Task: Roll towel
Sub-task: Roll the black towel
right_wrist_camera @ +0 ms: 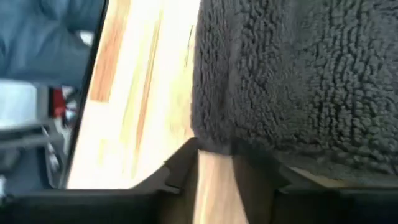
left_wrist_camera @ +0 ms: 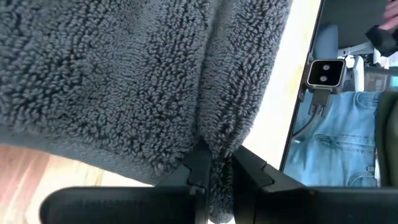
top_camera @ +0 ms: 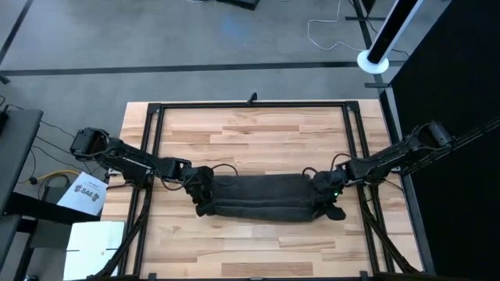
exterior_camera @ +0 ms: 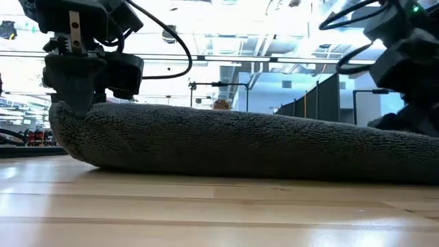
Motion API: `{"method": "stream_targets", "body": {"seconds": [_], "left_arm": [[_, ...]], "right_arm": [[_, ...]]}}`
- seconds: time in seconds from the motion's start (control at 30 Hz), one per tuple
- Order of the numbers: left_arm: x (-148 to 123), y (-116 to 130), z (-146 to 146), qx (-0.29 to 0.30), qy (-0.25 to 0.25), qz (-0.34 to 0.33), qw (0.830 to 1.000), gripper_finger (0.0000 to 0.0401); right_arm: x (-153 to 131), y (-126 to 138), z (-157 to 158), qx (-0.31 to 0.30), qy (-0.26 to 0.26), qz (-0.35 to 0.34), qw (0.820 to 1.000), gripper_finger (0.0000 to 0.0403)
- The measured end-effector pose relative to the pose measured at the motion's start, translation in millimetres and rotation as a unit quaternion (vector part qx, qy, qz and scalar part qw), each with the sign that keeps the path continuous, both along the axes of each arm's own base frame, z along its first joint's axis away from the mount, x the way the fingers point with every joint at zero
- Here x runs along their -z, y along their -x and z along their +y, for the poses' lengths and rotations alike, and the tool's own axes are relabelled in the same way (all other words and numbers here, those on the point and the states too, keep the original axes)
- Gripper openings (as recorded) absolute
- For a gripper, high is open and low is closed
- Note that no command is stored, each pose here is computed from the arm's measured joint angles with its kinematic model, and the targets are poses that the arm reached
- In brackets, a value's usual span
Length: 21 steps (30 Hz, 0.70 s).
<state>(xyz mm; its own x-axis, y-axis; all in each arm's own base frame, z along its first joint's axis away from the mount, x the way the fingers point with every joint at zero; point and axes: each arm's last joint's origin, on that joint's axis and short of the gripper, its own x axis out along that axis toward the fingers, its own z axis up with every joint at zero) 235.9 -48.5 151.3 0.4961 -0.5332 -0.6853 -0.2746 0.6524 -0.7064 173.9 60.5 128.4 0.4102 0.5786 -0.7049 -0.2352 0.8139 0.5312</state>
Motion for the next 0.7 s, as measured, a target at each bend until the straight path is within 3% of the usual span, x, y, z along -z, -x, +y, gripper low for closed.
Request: {"method": "stream_targets", "body": {"seconds": [0.2,0.3,0.43,0.53,0.7], "left_arm": [[2.3,2.4,0.9,-0.003,-0.012,0.015,1.000,0.0020],[2.2,2.2,0.5,-0.008,-0.015,0.015,1.000,0.0020],[2.3,2.0,-0.7,-0.013,-0.025,0.012,1.000,0.0020],[2.0,2.0,-2.8,-0.012,-0.030,0.009,0.999,0.0020],[1.7,2.4,-6.2,-0.007,-0.030,0.008,0.999,0.0020]], "right_arm": [[-31.8,-11.5,16.3,-0.097,0.044,-0.062,0.992,0.0182],[-64.7,-25.7,31.0,-0.094,0.073,-0.131,0.984,0.0201],[-101.0,-43.0,56.0,-0.050,0.160,-0.227,0.959,0.0213],[-102.8,-64.2,73.3,-0.012,0.218,-0.229,0.949,0.0222],[-81.2,-119.3,107.3,0.019,0.301,-0.180,0.936,0.0245]]}}
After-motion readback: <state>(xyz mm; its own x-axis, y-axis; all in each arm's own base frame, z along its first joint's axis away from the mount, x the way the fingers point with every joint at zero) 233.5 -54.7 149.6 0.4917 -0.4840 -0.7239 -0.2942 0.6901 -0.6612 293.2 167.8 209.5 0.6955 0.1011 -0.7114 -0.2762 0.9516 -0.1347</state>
